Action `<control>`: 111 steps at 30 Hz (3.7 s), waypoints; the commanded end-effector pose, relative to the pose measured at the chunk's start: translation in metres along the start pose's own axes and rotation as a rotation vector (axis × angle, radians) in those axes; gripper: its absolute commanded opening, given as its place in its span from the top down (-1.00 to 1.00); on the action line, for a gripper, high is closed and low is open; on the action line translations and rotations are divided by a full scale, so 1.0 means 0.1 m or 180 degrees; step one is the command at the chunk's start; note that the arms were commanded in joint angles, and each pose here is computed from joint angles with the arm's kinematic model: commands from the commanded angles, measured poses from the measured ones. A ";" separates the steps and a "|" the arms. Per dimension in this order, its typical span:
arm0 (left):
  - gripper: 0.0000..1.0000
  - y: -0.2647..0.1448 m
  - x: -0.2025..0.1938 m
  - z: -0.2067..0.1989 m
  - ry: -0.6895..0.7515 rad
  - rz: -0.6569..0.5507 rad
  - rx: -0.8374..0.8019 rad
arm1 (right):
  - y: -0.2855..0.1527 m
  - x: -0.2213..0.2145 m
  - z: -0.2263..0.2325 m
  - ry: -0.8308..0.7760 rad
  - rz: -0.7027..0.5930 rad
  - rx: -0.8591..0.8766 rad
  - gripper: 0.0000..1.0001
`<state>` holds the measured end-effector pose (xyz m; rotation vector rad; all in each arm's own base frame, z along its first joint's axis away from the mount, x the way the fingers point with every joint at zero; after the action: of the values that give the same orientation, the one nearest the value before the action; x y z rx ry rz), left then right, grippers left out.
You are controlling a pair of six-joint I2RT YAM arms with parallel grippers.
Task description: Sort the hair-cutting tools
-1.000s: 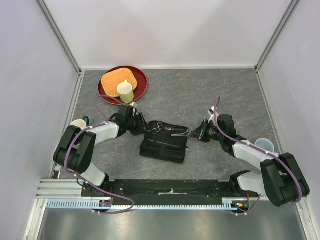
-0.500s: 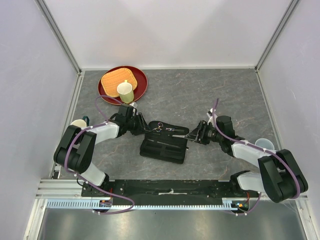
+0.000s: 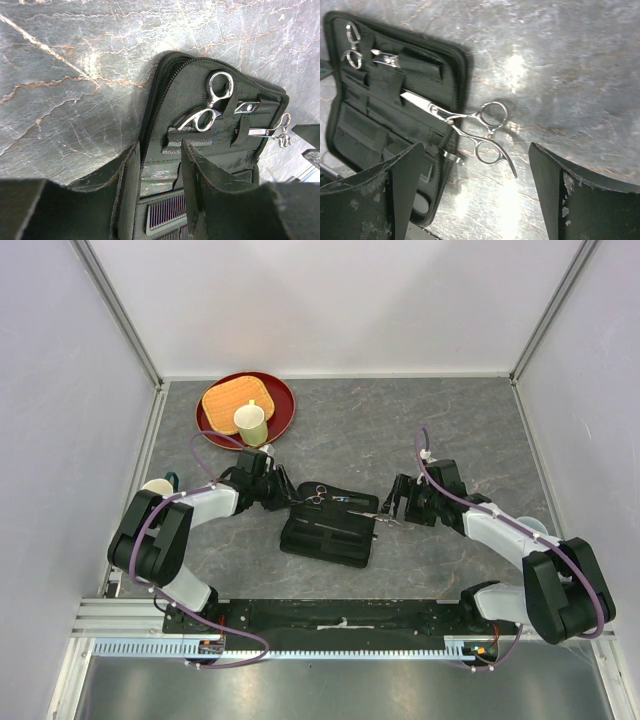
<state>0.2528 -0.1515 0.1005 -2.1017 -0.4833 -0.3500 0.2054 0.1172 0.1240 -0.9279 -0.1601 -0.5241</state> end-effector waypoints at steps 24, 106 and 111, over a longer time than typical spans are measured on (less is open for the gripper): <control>0.11 0.05 -0.06 -0.02 -0.0055 0.0123 -0.0099 | 0.19 -0.01 -0.10 -0.0258 0.0350 -0.0307 0.57; 0.38 0.30 0.08 -0.07 0.0015 0.0201 0.0343 | 0.29 0.56 0.13 -0.1702 -0.0589 -0.1530 1.00; 0.37 0.22 0.12 -0.09 0.0077 0.0106 0.0388 | 0.27 0.64 0.22 -0.1527 -0.0575 -0.1603 -0.31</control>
<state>0.2763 -0.1738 0.0952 -2.0729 -0.4365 -0.3419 0.2630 0.1242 0.1210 -1.5092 -0.5745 -0.4051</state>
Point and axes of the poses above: each gripper's point midway between its finger pads, its own y axis out along the fingers, its own z axis along the line the jaws close on, x = y × z, the point moved 10 cm from there along -y, back along the fingers, and after that the axes turned 7 degrees about y, right-handed, at the moved point
